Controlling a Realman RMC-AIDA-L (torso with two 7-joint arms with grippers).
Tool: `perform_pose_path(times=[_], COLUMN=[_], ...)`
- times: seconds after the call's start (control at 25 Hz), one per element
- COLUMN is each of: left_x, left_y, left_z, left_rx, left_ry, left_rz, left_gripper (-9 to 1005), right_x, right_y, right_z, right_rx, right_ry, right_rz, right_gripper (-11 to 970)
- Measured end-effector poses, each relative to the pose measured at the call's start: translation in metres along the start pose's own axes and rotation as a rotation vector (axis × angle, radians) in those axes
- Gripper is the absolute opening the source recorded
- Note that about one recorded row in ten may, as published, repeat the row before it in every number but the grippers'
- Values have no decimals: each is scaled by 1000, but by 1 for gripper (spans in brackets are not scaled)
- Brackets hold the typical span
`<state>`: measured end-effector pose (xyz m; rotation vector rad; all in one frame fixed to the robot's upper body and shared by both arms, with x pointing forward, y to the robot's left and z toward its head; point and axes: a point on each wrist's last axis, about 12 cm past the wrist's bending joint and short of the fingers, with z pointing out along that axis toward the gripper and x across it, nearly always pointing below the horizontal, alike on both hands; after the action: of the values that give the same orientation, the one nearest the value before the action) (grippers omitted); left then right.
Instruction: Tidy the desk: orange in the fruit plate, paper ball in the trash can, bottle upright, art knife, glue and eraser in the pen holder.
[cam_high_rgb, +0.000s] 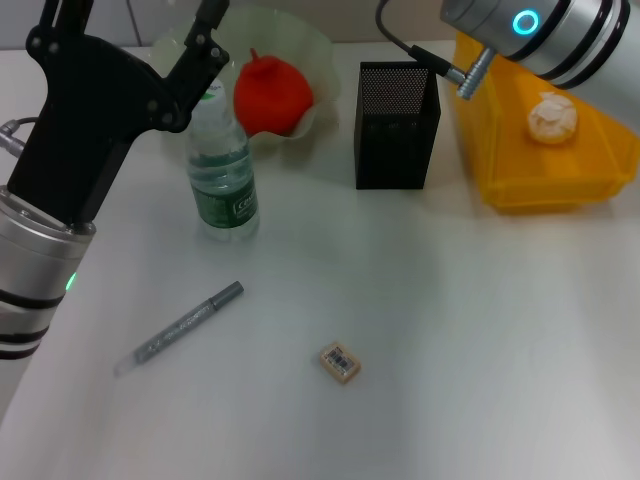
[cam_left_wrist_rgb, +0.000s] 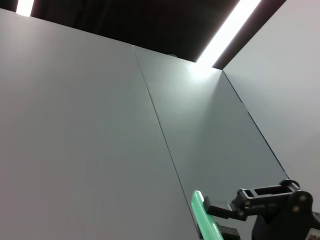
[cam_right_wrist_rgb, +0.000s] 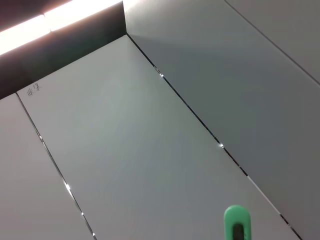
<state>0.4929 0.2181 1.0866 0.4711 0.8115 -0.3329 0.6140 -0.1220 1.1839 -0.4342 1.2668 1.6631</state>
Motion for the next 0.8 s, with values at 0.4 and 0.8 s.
perform_pose_path(times=[0.4, 0.8], left_x=[0, 1], left_y=[0, -1], left_z=[1, 2], left_rx=[0, 6], left_ry=[0, 3], left_rz=[11, 17], left_gripper=[797, 789], right_x=[6, 11], right_y=[-2, -1], right_z=[6, 8], right_rx=[12, 7], right_ry=[5, 5], right_rz=[38, 48], right_gripper=[164, 163])
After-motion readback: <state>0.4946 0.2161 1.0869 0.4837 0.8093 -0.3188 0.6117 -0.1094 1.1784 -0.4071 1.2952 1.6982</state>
